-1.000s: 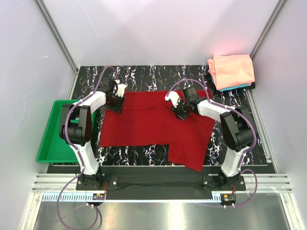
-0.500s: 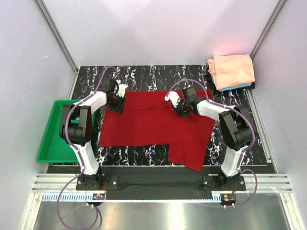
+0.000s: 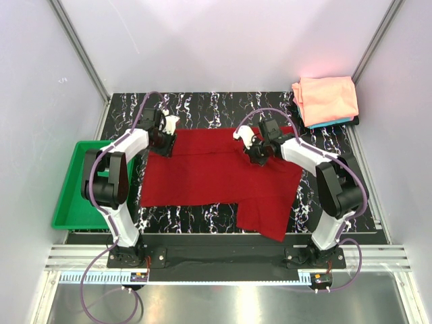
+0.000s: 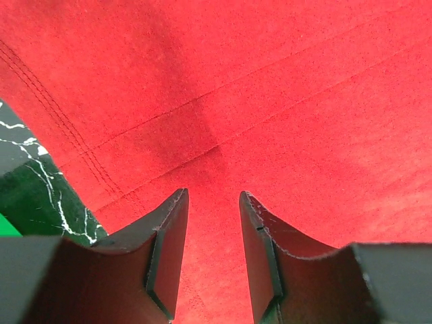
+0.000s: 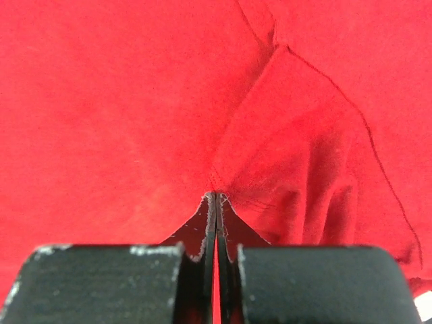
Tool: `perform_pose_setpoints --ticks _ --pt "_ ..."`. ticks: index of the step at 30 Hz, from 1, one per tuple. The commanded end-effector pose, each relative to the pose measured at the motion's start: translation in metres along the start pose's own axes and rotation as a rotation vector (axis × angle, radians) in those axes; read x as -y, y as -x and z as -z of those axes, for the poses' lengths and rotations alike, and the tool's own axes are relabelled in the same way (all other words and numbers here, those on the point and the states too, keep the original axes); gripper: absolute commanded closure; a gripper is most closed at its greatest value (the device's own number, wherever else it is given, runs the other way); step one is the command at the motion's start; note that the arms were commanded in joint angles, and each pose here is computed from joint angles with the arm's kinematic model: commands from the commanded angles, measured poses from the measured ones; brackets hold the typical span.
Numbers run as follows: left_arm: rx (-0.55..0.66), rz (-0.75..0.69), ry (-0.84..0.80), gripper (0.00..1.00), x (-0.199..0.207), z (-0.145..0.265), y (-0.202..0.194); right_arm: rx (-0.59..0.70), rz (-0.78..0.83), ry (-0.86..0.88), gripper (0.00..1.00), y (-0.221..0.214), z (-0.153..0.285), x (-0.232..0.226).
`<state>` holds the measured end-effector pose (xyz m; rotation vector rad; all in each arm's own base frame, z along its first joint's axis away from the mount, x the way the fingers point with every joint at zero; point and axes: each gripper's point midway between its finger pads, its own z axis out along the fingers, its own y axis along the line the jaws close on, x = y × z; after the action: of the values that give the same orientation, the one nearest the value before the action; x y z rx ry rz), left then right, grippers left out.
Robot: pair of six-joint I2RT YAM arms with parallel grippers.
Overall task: Fold and stack the t-shirts
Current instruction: Fold the tshirt
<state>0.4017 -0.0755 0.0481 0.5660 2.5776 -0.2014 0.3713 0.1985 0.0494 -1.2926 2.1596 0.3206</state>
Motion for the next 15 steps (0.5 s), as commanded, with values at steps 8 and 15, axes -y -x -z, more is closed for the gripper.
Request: perform_pose_setpoints --ticks 8,15 --pt "0.090 -0.036 0.037 0.59 -0.003 0.017 0.021 0.085 -0.016 0.178 0.99 0.040 0.023 -0.043" --pt "0.090 -0.045 0.044 0.59 -0.005 0.019 0.023 0.096 -0.013 0.192 0.71 0.052 0.014 -0.048"
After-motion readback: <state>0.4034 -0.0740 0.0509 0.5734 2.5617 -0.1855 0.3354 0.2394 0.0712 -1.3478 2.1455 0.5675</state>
